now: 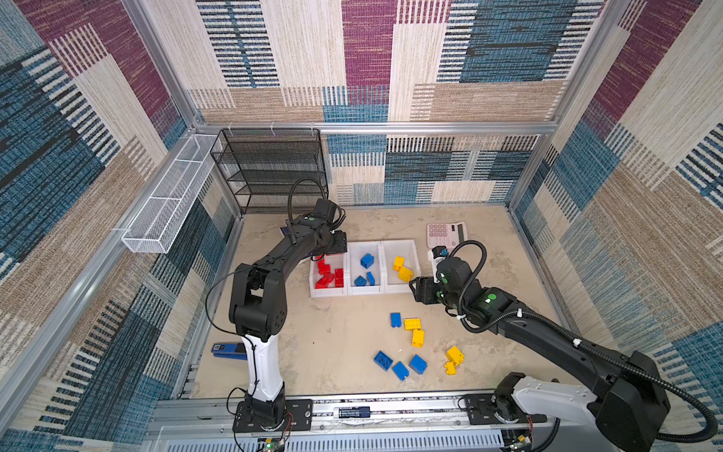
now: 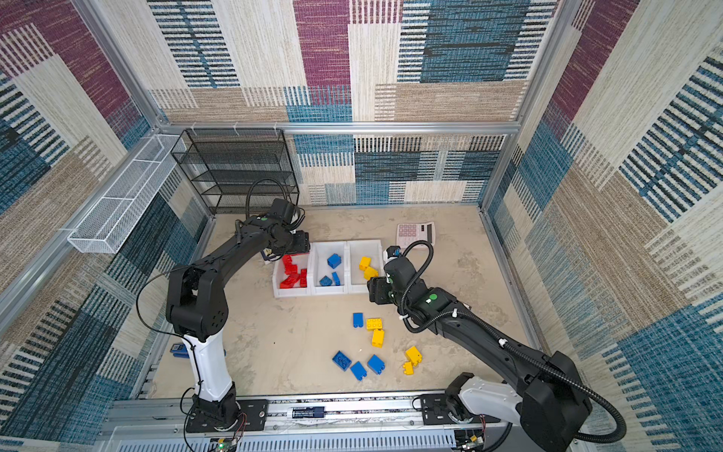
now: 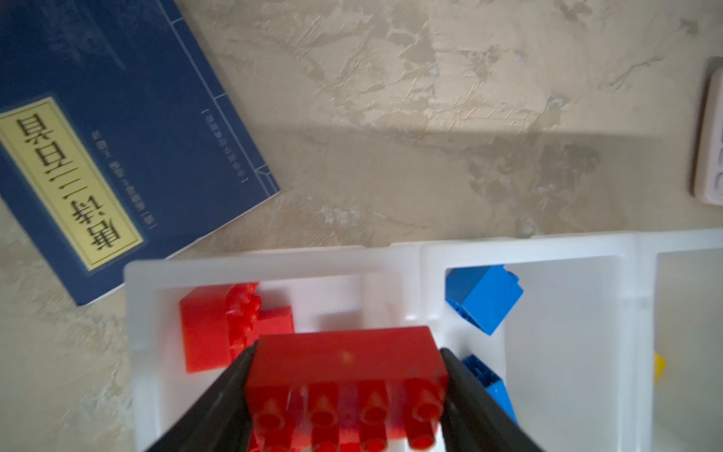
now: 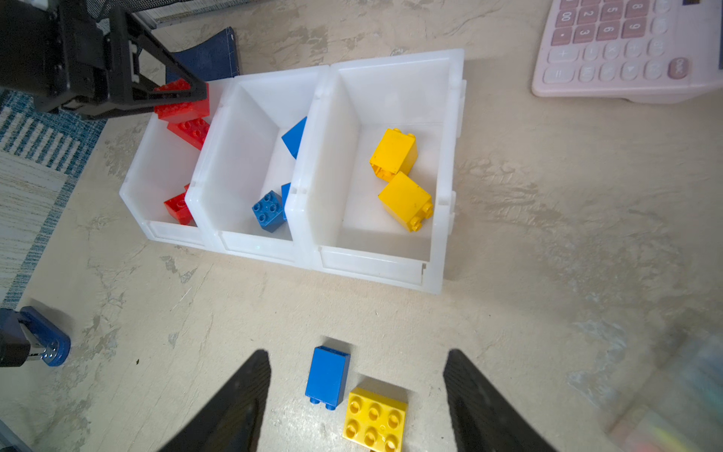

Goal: Sort the legos into containers by color
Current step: 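Carry the long red brick into the compartment nearest the left arm and release, then grasp a blue brick with the right gripper while the left gripper withdraws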

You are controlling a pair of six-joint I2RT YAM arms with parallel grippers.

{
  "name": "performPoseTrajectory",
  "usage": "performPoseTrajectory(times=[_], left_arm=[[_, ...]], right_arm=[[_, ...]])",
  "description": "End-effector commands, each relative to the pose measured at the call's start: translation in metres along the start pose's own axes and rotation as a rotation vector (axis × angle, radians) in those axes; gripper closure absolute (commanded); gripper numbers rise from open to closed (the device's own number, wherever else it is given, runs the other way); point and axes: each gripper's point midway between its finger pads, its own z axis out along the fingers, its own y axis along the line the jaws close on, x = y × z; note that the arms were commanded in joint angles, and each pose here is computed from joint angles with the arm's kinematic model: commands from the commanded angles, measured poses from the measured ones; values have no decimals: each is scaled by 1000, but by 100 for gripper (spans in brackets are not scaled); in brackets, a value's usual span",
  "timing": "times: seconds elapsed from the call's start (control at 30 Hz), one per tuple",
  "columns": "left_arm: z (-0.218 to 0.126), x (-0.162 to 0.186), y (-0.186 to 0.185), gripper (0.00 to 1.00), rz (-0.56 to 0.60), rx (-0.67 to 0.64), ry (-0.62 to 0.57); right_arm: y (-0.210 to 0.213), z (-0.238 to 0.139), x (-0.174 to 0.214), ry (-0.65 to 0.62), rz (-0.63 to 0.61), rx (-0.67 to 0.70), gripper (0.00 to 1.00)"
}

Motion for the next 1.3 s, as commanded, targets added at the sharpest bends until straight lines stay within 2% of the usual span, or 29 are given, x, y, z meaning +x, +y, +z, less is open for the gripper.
performPoseTrajectory(times=[0.0,0.37,0.63,0.77,0.97,1.27], left_arm=[[-1,-4,-2,24,18,12,2],[-15,4,11,23,-24,19,-17],[-44,43,17,23,-49,57,-36],[-62,66,29,23,-81,39,-67],[-82,99,49,23,-169,19,-116],[-80,135,64,23,-239,1,-104]], right_arm=[[0,-2,-1,3,13,3,27],[0,3,5,35,-1,6,27],[8,15,30,143,-51,-41,31],[39,18,56,201,-155,-107,32],[87,22,140,404,-352,-166,33],[113,17,200,541,-432,-239,35]])
